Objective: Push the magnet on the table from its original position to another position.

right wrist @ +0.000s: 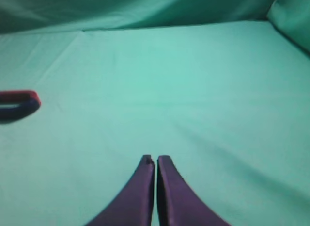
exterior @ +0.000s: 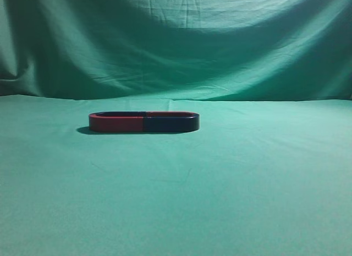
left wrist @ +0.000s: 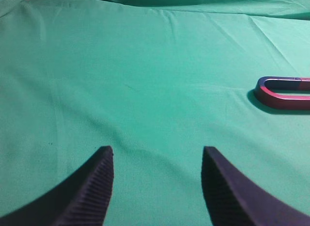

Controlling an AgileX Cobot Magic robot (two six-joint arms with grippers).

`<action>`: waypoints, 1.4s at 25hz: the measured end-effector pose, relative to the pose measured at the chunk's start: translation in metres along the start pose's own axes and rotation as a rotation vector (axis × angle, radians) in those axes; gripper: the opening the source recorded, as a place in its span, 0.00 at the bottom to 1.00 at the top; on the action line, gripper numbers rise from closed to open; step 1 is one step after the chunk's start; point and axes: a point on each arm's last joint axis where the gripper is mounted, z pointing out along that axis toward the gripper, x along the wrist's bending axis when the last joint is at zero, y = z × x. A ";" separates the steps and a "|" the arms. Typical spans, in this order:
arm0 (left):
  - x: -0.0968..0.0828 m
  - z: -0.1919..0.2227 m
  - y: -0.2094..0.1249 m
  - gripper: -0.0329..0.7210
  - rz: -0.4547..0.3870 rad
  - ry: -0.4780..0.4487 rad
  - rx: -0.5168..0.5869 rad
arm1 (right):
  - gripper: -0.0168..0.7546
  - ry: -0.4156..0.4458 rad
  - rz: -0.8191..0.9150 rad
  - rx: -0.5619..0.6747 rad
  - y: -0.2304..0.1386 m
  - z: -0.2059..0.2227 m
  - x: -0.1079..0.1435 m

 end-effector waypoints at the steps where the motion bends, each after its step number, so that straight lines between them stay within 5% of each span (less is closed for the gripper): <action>1: 0.000 0.000 0.000 0.54 0.000 0.000 0.000 | 0.02 0.000 0.000 0.010 -0.003 0.001 0.000; 35: 0.000 0.000 0.000 0.54 0.000 0.000 0.000 | 0.02 0.004 0.017 -0.009 -0.002 0.001 0.000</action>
